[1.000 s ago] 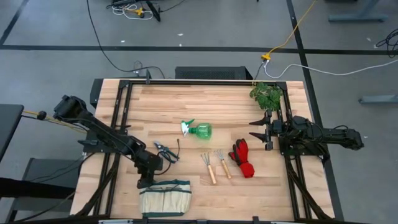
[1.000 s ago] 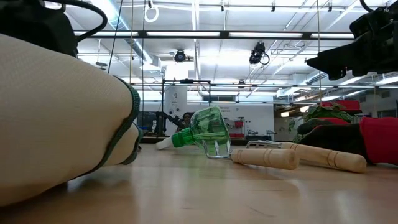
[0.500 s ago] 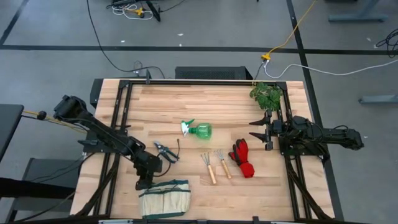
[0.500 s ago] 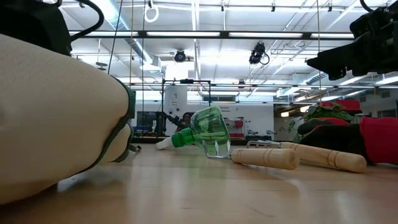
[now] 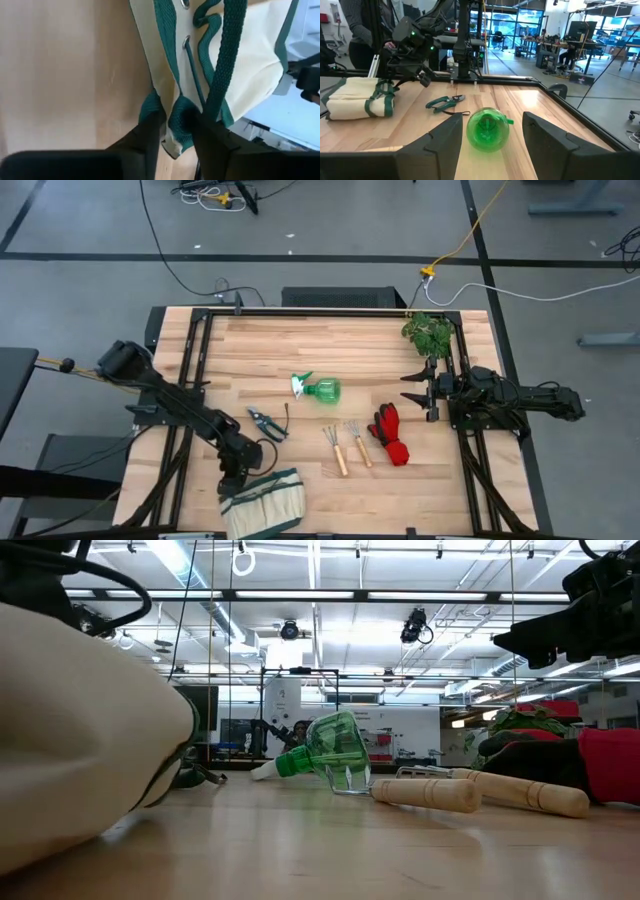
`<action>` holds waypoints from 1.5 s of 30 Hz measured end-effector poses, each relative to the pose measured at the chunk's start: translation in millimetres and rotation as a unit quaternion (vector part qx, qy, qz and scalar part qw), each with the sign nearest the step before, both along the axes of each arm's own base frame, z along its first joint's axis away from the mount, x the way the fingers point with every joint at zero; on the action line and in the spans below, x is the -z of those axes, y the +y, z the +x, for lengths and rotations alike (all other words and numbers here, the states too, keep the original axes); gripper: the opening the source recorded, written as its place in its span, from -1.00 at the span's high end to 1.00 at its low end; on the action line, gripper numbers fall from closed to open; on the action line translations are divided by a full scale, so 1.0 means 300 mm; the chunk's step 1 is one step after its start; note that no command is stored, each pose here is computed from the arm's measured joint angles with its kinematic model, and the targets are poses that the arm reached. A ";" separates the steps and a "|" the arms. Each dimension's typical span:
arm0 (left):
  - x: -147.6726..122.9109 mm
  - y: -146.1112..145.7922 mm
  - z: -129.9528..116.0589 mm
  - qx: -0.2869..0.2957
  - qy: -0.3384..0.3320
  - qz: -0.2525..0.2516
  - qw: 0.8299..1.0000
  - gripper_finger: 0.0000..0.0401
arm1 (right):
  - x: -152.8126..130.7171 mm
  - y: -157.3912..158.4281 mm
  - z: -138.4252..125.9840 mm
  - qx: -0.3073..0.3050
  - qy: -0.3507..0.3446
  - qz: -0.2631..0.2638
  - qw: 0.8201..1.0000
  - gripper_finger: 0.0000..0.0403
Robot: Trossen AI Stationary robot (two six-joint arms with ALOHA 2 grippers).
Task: Pick & Place Garden tools in Gardening bag
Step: Move the tool bag on the top center
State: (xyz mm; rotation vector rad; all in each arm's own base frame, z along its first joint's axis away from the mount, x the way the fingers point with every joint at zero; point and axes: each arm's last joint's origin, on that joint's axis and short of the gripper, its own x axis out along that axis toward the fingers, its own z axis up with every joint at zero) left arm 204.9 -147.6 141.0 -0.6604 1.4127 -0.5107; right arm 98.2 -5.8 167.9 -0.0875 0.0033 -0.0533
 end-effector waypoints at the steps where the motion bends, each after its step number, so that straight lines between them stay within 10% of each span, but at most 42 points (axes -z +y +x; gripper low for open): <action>1: 0.002 -0.003 0.003 0.003 -0.001 -0.006 1.000 0.55 | 0.000 0.000 0.000 0.000 0.000 0.000 1.000 -0.03; 5: -0.006 -0.009 0.011 0.026 -0.031 -0.022 0.999 0.93 | 0.000 0.000 0.000 0.000 0.000 0.000 1.000 -0.03; 14: -0.044 -0.016 0.035 0.040 -0.056 -0.007 0.998 0.98 | 0.000 0.000 0.000 0.000 0.000 0.000 1.000 -0.03; 24: -0.206 0.035 0.082 0.073 -0.023 0.151 0.986 0.98 | 0.000 0.000 0.000 0.000 0.000 0.000 1.000 -0.03; 45: -0.528 0.144 0.152 0.045 -0.130 0.473 0.870 0.99 | 0.000 0.000 0.000 0.000 0.000 0.000 1.000 -0.03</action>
